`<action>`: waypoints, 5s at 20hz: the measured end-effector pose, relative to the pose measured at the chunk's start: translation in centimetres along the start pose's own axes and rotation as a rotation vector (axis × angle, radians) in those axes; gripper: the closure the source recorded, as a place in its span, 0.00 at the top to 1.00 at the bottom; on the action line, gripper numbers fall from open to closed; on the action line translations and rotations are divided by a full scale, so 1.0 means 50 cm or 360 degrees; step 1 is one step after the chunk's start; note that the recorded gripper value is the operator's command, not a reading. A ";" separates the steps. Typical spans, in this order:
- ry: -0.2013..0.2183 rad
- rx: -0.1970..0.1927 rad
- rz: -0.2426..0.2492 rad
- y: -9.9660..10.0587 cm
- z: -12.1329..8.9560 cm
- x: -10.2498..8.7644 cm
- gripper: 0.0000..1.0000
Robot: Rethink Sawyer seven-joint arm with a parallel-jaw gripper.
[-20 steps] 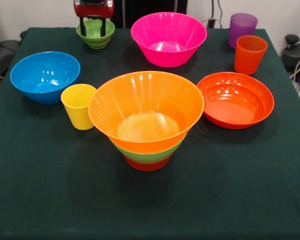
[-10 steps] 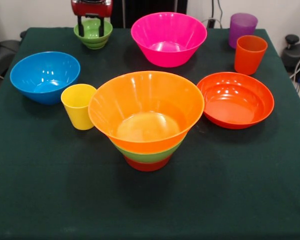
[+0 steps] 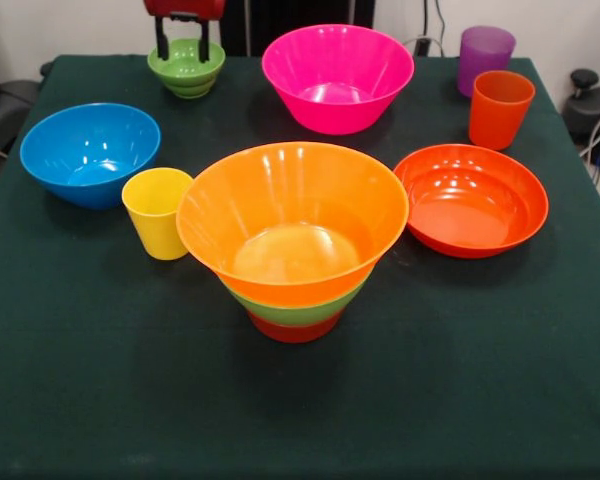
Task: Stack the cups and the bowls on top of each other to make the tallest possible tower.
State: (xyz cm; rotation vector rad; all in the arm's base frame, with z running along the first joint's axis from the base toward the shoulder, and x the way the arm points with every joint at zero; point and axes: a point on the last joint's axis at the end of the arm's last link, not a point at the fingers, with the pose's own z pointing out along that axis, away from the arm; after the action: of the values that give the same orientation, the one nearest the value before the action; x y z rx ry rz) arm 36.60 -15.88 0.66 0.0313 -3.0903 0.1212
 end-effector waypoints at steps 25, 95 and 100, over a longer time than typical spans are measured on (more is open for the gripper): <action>0.0016 -0.0079 0.0004 -0.026 0.004 0.045 1.00; 0.0031 -0.0001 -0.0105 -0.143 0.021 0.037 1.00; 0.0044 -0.0050 -0.0103 -0.129 0.051 0.035 1.00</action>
State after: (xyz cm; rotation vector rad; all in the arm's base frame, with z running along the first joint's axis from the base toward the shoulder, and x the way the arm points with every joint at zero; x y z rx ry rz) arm 34.86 -22.52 -1.31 0.1271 -3.0591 0.0698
